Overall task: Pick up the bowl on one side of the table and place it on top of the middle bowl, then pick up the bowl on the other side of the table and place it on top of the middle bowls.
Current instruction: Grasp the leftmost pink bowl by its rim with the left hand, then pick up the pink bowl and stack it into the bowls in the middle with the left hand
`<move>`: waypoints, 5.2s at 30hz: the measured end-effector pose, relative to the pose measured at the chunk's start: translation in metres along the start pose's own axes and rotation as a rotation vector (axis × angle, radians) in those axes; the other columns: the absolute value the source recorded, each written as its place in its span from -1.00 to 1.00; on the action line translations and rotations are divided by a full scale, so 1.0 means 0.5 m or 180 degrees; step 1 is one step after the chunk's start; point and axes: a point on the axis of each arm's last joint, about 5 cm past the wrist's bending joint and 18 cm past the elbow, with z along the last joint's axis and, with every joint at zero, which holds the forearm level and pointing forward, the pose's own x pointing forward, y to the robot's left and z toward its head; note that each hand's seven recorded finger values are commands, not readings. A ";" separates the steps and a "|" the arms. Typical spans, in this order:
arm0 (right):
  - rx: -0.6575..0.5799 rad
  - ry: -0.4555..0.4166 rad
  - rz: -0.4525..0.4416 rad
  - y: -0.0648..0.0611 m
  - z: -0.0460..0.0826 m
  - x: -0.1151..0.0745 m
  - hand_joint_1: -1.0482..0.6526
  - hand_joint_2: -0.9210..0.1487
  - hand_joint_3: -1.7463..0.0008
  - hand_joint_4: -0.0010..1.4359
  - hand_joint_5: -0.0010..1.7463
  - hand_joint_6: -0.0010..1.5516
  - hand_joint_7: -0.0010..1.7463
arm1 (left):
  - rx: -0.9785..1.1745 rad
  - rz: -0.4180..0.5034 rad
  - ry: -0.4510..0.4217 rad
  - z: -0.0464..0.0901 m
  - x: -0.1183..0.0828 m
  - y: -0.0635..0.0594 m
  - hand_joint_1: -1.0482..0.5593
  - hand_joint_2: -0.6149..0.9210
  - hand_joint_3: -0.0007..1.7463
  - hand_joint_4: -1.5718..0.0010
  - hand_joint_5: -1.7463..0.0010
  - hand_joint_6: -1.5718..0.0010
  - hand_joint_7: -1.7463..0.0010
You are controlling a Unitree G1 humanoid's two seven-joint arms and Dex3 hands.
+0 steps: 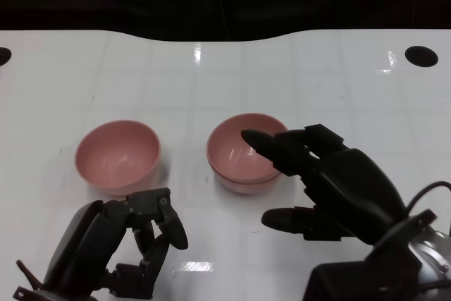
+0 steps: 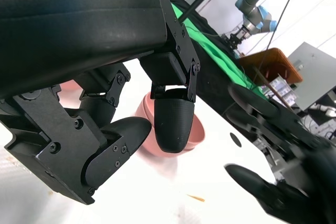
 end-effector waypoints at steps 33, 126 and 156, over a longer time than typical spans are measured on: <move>0.0852 0.0078 -0.0644 -0.013 -0.051 -0.113 0.21 0.43 -0.94 0.35 1.00 0.15 0.64 | 0.0032 0.0074 0.0251 0.022 -0.007 0.042 0.11 0.74 -0.40 0.17 -0.21 0.08 0.45; 0.0748 0.0162 -0.0529 -0.012 -0.050 -0.106 0.14 0.45 -0.91 0.32 1.00 0.07 0.76 | 0.2832 -0.0849 0.1247 -0.075 0.192 0.009 -0.07 1.00 -0.87 -0.03 -1.00 -0.12 0.03; 0.0750 0.0164 -0.0527 -0.011 -0.051 -0.106 0.15 0.44 -0.90 0.32 1.00 0.07 0.76 | 0.2652 -0.0375 0.0462 0.046 0.233 0.044 0.05 0.58 -0.12 -0.11 -1.00 0.24 -0.99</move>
